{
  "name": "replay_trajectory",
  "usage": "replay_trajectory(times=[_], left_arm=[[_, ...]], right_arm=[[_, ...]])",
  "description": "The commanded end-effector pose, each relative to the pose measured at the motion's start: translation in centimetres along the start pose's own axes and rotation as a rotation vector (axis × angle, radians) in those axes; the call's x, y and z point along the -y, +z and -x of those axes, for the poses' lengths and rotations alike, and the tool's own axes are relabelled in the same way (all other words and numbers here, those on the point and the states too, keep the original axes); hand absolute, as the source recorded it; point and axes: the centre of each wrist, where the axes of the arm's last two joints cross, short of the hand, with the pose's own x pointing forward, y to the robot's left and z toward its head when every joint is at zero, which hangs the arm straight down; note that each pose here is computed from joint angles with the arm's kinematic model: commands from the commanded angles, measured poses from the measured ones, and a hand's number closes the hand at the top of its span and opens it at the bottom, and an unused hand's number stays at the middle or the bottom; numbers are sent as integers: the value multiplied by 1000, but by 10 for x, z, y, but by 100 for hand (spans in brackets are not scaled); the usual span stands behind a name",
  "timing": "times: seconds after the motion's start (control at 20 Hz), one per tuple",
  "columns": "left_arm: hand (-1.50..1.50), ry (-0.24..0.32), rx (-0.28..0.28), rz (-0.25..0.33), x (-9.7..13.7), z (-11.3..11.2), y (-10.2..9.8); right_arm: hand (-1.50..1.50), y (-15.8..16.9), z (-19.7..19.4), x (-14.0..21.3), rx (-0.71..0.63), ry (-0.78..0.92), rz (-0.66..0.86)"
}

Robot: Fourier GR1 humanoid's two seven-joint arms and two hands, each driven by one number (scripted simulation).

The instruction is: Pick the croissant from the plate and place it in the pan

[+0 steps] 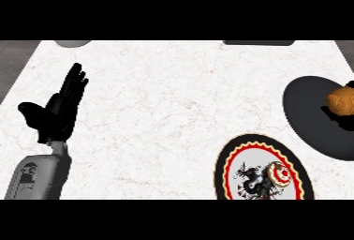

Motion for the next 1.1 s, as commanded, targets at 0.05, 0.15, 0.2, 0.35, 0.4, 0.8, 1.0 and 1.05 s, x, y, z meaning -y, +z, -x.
replay_trajectory(times=[0.05,0.15,0.2,0.35,0.4,0.8,1.0,1.05], left_arm=[[0,-18,9,11,-2,6,-1],[0,7,-5,29,-13,7,-1],[0,4,12,42,0,-7,-7],[0,-1,6,28,3,8,1],[0,-6,27,0,1,2,-2],[0,19,11,45,8,-5,-9],[0,0,24,42,17,-10,-6],[0,15,14,35,24,10,5]], right_arm=[[150,-32,47,8,-30,50,26],[150,-26,61,-25,-44,18,25],[150,-38,50,-42,-56,55,20],[150,-37,67,-52,-70,31,20],[150,-47,71,-27,-79,13,8],[-150,-35,83,-64,-188,-299,-322],[-150,-22,94,-68,-148,-279,-284],[-150,-24,94,-64,-123,-317,-238]])
